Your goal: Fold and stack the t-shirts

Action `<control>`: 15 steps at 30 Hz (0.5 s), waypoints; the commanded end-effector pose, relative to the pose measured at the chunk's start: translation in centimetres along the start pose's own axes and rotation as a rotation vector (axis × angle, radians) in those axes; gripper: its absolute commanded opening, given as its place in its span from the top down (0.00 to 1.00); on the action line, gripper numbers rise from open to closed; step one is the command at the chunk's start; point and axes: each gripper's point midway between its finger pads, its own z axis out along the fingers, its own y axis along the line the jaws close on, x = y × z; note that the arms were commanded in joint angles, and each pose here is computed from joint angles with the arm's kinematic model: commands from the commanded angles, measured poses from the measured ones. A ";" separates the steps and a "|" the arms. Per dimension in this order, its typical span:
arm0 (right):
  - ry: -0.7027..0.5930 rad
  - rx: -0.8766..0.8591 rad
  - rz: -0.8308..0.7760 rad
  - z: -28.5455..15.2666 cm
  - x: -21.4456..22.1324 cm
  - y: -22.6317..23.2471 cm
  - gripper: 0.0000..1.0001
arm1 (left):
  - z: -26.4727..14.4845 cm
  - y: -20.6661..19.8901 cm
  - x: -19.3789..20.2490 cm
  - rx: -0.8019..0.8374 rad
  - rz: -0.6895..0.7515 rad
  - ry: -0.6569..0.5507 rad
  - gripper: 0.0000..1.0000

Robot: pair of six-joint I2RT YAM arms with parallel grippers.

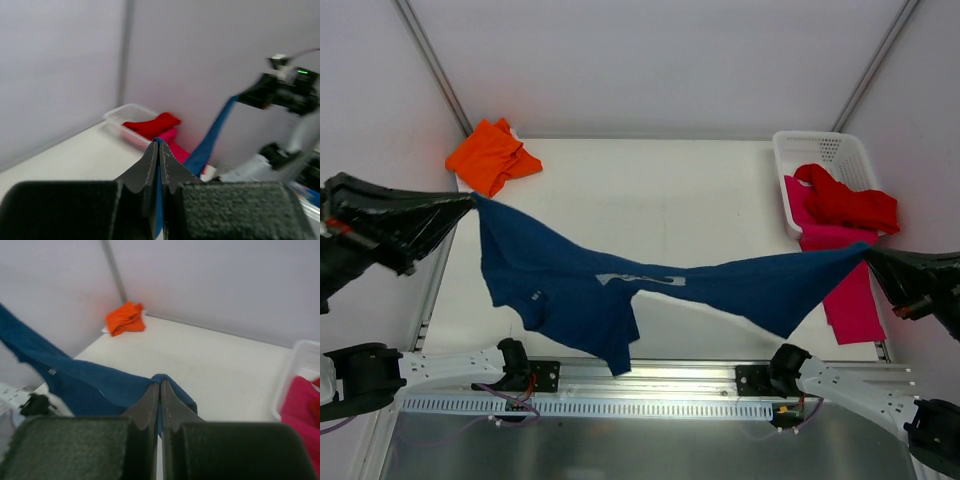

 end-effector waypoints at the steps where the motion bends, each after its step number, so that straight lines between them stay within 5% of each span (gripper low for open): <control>1: -0.061 -0.314 -0.060 -0.8 -2.0 6.2 1.00 | -4.9 -7.4 -2.6 0.467 0.019 -0.046 1.00; 5: -0.143 -0.469 -0.099 -2.8 -3.2 9.7 1.00 | -9.4 -10.5 -5.5 0.690 0.014 -0.133 1.00; 10: -0.233 -0.497 -0.147 -4.2 -3.9 11.1 1.00 | -8.8 -9.5 -5.3 0.634 0.078 -0.156 1.00; 15: -0.214 -0.116 -0.138 -0.8 -3.2 4.8 1.00 | -3.7 -5.5 -2.5 0.375 0.170 -0.091 1.00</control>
